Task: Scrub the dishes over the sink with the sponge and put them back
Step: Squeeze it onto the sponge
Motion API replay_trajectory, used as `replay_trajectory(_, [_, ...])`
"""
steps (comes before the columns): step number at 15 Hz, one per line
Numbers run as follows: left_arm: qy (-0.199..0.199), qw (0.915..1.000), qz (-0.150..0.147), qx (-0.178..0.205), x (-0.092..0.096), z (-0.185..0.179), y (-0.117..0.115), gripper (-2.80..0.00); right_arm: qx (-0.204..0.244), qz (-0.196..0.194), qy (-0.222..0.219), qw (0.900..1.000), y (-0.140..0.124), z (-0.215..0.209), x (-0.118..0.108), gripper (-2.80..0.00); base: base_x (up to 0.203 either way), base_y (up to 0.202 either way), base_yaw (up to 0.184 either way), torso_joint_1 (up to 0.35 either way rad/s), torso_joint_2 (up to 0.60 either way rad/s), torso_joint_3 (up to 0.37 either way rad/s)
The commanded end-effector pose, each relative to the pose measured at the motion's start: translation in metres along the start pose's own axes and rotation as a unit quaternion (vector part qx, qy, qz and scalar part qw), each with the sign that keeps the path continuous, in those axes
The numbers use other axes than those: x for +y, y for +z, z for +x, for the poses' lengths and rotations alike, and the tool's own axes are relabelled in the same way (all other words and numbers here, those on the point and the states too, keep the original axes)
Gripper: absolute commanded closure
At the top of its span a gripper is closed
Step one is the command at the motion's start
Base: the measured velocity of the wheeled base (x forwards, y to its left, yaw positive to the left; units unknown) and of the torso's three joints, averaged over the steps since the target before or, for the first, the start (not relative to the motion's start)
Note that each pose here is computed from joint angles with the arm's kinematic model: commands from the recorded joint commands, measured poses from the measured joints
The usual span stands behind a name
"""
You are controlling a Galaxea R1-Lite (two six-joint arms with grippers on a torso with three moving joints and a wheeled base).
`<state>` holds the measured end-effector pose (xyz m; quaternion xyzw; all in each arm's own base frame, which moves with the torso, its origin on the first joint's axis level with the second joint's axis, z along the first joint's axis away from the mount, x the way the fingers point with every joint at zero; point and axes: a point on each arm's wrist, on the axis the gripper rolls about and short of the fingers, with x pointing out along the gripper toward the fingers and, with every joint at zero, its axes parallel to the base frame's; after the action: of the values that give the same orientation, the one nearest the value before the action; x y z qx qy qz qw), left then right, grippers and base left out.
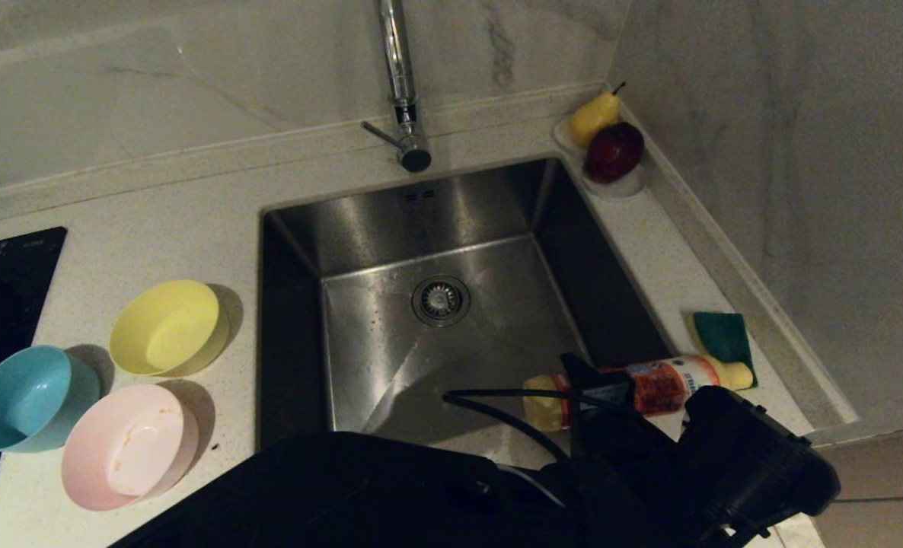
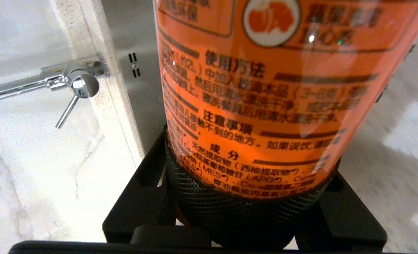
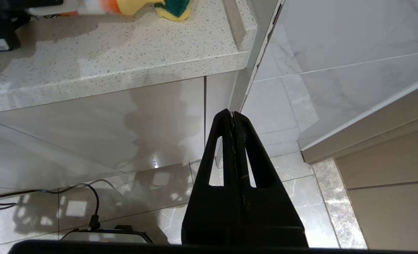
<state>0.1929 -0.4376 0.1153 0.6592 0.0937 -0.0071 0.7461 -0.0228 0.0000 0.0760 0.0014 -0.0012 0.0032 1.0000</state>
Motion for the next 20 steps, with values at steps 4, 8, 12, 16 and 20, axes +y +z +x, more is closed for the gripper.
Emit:
replay_trajectory(4, [0.014,0.9997,0.008,0.016,0.0,0.005,0.007,0.0,0.0,0.0,0.0,1.0,0.0,0.0,0.0,0.0,0.0,0.0,0.0,0.0,0.0,0.0])
replay_trajectory(8, [0.02,0.9996,0.002,0.019,0.007,0.007,0.01,0.0,0.0,0.0,0.0,1.0,0.0,0.0,0.0,0.0,0.0,0.0,0.0,0.0,0.0,0.0])
replay_trajectory(12, [0.023,0.9995,-0.006,0.019,0.014,0.008,0.013,0.0,0.0,0.0,0.001,1.0,0.0,0.0,0.0,0.0,0.0,0.0,0.0,0.0,0.0,0.0])
replay_trajectory(16, [0.022,0.9995,0.007,0.019,0.011,0.008,0.014,0.0,0.0,0.0,0.0,1.0,0.0,0.0,0.0,0.0,0.0,0.0,0.0,0.0,0.0,0.0])
replay_trajectory(20, [0.021,0.9994,0.018,0.023,0.01,0.008,0.012,0.0,0.0,0.0,0.001,1.0,0.0,0.0,0.0,0.0,0.0,0.0,0.0,0.0,0.0,0.0])
